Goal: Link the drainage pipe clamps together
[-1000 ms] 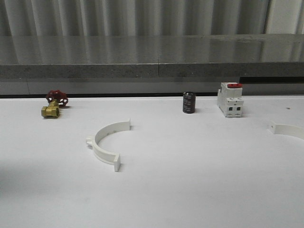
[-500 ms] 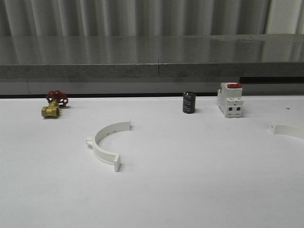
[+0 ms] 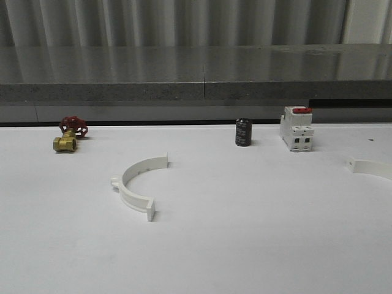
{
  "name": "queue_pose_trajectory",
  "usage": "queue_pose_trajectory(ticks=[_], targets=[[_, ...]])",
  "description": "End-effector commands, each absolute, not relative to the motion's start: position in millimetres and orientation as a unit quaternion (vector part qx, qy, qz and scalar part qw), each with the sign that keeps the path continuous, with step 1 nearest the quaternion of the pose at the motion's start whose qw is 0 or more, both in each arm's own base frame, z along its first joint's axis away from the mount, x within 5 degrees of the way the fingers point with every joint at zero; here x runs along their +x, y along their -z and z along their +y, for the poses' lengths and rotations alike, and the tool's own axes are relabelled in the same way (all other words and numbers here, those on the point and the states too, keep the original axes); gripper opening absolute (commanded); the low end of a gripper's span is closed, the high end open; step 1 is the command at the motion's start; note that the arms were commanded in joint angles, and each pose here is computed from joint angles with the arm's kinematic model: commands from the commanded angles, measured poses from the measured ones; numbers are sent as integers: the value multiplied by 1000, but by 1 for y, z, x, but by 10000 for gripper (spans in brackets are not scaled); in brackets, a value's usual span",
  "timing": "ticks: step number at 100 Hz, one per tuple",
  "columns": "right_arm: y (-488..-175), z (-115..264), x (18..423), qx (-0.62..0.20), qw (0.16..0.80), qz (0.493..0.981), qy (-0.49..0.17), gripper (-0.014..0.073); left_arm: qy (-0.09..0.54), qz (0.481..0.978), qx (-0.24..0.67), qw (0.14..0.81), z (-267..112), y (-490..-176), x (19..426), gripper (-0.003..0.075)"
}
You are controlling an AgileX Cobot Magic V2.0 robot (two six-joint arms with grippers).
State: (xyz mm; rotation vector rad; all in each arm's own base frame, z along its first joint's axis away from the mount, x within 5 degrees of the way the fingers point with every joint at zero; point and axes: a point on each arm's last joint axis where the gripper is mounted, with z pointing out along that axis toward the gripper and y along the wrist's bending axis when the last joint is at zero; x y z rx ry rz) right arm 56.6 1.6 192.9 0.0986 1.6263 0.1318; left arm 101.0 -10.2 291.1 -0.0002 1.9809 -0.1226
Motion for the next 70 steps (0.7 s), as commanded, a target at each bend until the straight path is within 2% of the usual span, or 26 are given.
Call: queue_pose_trajectory(ticks=[1,16,46,70], targets=[[-207,1,54,42,727,683,-56,-69,59,808,0,586,-11,-307,103,232],[-207,1,54,42,727,683,-56,-69,59,808,0,586,-11,-307,103,-22],[-208,1,54,41,730,680,-56,-69,59,808,0,586,-11,-307,103,-20],[-219,1,53,40,767,638,-57,-69,59,808,0,586,-11,-307,103,-20]])
